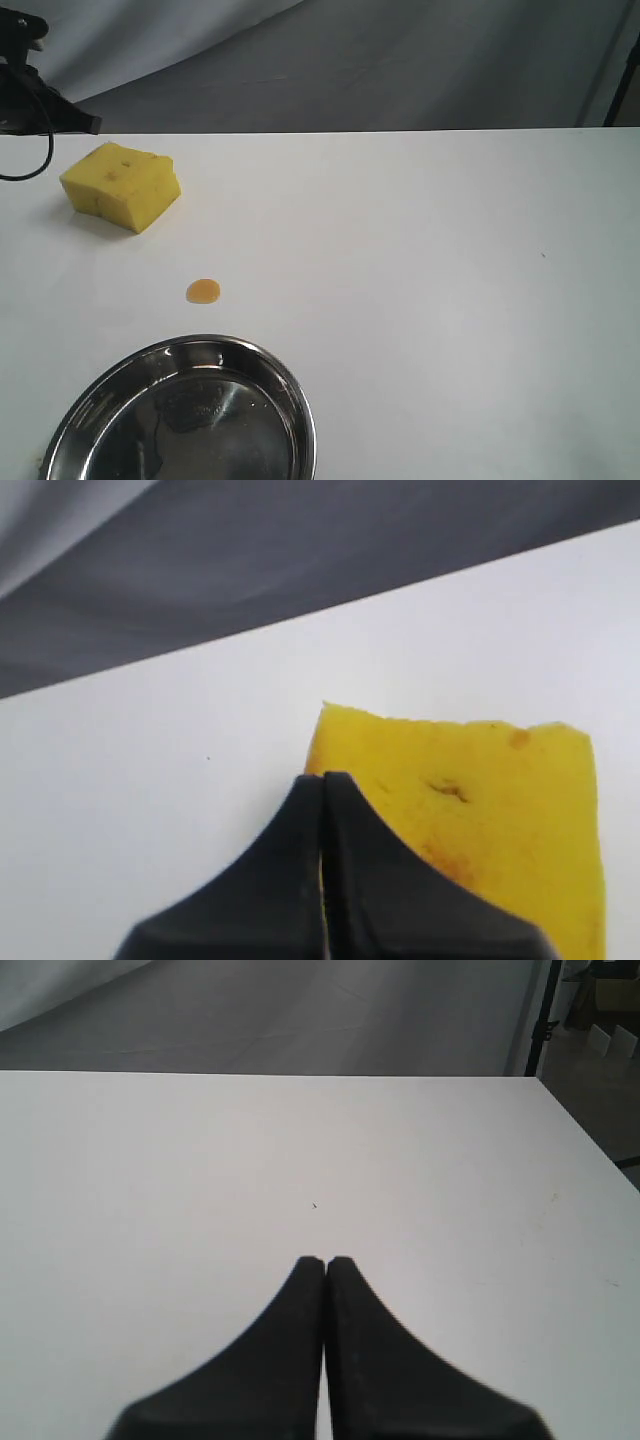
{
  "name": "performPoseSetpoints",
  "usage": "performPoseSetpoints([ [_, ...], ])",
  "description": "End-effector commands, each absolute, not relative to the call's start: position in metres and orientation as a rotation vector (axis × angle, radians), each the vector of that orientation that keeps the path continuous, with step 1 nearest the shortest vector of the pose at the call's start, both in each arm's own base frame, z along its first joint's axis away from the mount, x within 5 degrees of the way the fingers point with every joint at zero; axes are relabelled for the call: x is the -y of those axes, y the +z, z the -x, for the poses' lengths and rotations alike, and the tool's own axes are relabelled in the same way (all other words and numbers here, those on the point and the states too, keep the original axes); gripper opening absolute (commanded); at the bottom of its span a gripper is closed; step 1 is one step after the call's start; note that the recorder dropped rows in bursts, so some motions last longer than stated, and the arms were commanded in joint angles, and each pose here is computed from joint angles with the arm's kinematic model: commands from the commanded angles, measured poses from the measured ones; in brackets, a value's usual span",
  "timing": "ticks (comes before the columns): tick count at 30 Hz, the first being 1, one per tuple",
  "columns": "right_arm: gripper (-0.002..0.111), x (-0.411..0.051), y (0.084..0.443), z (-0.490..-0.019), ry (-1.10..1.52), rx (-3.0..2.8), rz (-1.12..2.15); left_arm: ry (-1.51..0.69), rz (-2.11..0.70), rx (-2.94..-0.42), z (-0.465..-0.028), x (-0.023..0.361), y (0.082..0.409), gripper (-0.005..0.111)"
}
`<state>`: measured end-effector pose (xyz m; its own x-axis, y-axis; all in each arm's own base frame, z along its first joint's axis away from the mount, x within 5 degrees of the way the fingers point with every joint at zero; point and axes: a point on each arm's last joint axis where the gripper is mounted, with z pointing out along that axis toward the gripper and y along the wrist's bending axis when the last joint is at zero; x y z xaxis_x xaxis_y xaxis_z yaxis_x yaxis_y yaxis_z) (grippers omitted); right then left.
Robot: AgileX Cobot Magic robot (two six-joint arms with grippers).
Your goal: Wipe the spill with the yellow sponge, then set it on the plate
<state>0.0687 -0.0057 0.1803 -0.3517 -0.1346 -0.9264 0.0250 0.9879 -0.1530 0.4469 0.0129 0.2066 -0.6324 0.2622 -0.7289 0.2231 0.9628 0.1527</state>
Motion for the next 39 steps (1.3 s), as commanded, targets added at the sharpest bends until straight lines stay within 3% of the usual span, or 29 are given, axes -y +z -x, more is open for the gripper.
performPoseSetpoints([
  [1,0.0,0.006,0.179,-0.069,-0.162,-1.923,0.071,0.004,-0.317,-2.353,-0.458,-0.027,0.199,0.0],
  [20,0.0,0.006,0.179,-0.069,-0.162,-1.923,0.071,0.038,-0.302,-2.328,-0.464,-0.029,0.189,0.002],
  [21,0.0,0.006,0.179,-0.069,-0.162,-1.923,0.071,0.043,-0.308,-2.329,-0.464,-0.03,0.189,0.005],
  [23,0.0,0.006,0.179,-0.069,-0.162,-1.923,0.071,0.037,-0.311,-2.336,-0.464,-0.029,0.188,0.024],
  [25,0.0,0.006,0.179,-0.069,-0.162,-1.923,0.071,0.024,-0.316,-2.351,-0.463,-0.028,0.187,0.06],
  [26,0.0,0.006,0.179,-0.069,-0.162,-1.923,0.071,0.019,-0.31,-2.355,-0.463,-0.028,0.186,0.087],
  [27,0.0,0.006,0.179,-0.069,-0.162,-1.923,0.071,0.017,-0.308,-2.359,-0.463,-0.028,0.184,0.105],
  [39,0.0,0.006,0.179,-0.069,-0.162,-1.923,0.071,-0.025,-0.403,-2.473,-0.461,-0.026,0.149,0.104],
])
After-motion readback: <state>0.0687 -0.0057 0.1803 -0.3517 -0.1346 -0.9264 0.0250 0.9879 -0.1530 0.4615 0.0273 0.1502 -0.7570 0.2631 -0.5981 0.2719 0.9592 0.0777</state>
